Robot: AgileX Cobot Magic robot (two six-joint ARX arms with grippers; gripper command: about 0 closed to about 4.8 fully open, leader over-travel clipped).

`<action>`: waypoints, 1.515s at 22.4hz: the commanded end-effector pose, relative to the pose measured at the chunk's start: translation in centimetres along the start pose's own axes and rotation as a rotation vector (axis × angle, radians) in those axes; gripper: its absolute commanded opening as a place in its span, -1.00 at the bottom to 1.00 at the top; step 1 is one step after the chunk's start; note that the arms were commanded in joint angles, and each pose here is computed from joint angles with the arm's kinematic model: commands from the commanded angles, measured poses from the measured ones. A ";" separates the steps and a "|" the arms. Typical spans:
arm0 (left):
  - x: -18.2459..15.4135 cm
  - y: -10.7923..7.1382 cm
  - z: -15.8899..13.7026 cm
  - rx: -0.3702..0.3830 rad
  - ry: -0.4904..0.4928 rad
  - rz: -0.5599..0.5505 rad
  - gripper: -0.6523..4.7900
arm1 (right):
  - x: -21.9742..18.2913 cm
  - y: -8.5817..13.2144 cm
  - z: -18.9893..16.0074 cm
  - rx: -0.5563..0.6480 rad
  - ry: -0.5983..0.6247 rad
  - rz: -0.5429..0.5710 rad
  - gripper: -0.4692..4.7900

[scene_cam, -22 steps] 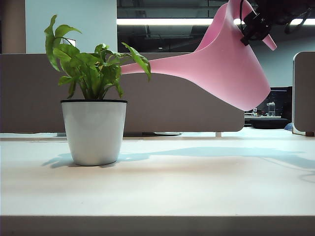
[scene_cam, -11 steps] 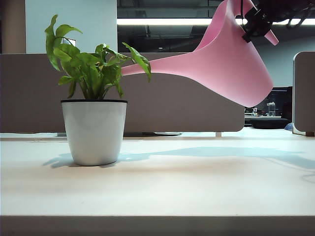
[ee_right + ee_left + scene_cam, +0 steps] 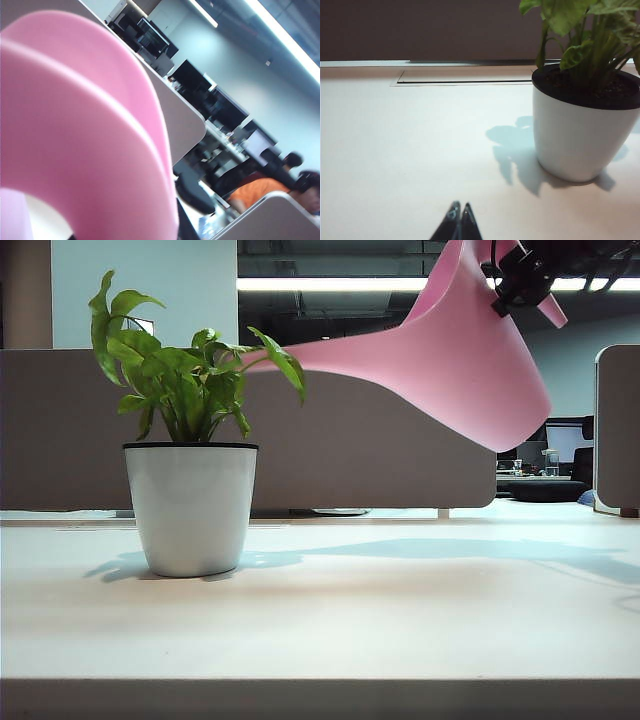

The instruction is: Pick up the watering can from the table, water the potted plant, and put the can back.

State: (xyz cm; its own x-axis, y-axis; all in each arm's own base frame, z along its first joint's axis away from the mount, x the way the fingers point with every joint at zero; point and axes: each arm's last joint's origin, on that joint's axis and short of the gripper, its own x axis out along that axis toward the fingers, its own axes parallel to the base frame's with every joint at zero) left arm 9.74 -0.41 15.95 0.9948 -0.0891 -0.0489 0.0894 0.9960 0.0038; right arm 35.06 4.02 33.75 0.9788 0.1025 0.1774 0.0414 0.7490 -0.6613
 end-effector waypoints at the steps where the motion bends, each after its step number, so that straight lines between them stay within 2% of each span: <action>1: 0.0 0.0 0.2 0.001 -0.010 -0.002 -0.78 | -0.4 -1.7 1.8 0.070 -0.083 -0.095 -0.43; 3: 0.0 0.0 0.2 0.001 -0.010 -0.002 -0.78 | -0.4 -1.6 1.8 0.072 -0.080 -0.092 -0.43; 5: 0.0 0.0 0.2 0.001 -0.010 -0.002 -0.78 | -0.4 -1.6 1.7 0.136 -0.069 -0.099 -0.43; 10: 0.0 0.0 0.2 0.001 -0.010 -0.002 -0.78 | -0.3 -1.4 0.8 0.257 0.051 -0.126 -0.43; 13: 0.0 0.0 0.2 0.001 -0.010 0.001 -0.78 | -0.4 -1.9 -0.7 0.387 0.123 -0.131 -0.43; 17: 0.0 0.0 0.2 0.001 -0.009 0.001 -0.78 | -0.6 -3.0 -2.4 0.595 0.136 -0.156 -0.43; 23: 0.0 0.0 0.2 0.001 -0.009 0.002 -0.78 | -1.1 -3.7 -5.1 0.794 0.142 -0.133 -0.43; 29: 0.0 0.0 0.2 0.001 -0.009 0.002 -0.78 | -0.6 -2.2 -7.0 0.857 0.102 0.011 -0.43; 30: 0.0 0.0 0.2 0.001 -0.009 0.002 -0.78 | -0.5 -2.0 -7.2 0.861 0.105 0.015 -0.45; 31: 0.0 0.0 0.2 0.001 -0.009 0.004 -0.78 | -0.2 -1.2 -7.5 0.863 0.115 0.024 -0.57; 34: 0.0 0.0 0.2 0.002 -0.009 0.005 -0.78 | 0.2 -0.5 -8.4 0.867 0.135 0.030 -0.61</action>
State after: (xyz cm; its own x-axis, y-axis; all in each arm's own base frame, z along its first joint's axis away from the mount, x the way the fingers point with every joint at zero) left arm 9.74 -0.41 15.95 0.9949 -0.0887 -0.0489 0.0890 0.9960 0.0038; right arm 36.82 -1.76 26.26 0.9911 0.0970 -0.0909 -0.0876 0.9909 0.1021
